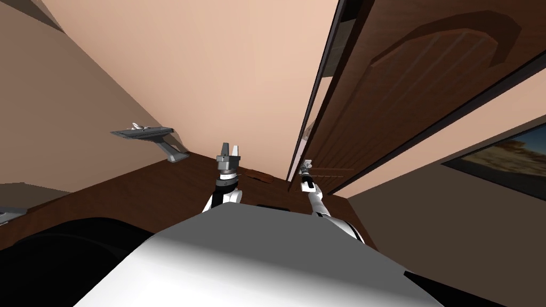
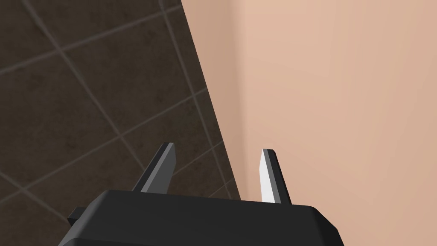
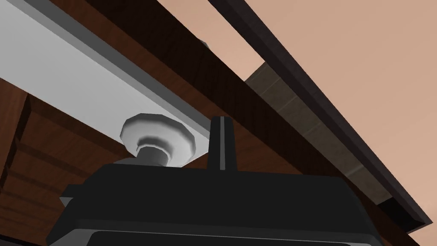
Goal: Pull the door open
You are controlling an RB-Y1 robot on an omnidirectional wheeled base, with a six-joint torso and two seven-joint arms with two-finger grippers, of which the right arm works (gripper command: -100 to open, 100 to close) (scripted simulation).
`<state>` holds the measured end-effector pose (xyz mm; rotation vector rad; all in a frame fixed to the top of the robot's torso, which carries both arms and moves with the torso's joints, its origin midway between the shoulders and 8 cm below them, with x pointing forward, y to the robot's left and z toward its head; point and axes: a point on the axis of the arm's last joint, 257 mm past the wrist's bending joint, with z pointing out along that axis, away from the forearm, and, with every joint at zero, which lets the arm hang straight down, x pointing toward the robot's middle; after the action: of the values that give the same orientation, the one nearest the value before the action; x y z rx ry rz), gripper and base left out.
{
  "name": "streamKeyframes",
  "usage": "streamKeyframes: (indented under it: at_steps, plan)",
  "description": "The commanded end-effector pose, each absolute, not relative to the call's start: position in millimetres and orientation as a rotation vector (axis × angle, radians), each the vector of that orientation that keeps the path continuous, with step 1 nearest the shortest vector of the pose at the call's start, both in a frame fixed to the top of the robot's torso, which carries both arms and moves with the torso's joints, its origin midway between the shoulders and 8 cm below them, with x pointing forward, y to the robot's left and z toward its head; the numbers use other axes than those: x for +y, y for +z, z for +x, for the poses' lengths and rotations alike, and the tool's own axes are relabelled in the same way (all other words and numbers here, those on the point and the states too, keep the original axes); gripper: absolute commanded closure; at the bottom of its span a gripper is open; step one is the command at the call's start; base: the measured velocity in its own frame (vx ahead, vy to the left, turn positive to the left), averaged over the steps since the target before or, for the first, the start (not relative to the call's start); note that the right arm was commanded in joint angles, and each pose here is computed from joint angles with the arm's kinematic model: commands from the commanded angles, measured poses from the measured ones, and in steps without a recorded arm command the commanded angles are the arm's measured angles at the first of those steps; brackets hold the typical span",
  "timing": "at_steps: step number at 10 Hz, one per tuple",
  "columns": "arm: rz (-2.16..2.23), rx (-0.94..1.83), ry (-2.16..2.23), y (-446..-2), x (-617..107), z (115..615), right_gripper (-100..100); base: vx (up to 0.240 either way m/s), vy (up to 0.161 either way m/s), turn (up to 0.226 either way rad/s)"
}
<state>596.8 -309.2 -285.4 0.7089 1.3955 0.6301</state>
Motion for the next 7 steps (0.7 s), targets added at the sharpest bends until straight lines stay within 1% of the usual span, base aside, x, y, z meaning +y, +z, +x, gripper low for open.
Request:
streamKeyframes:
  at_steps: [1, 3, 7]
  plan:
    - [0.642, 1.418, 0.577, -285.4, -315.8, 593.1, -100, -0.066, -0.008, 0.031]
    - [0.549, 1.447, 0.503, -285.6, -324.1, 587.9, -100, -0.082, -0.032, 0.007]
    - [0.302, 1.511, 0.316, -288.0, -342.7, 573.6, -100, -0.09, -0.053, 0.019]
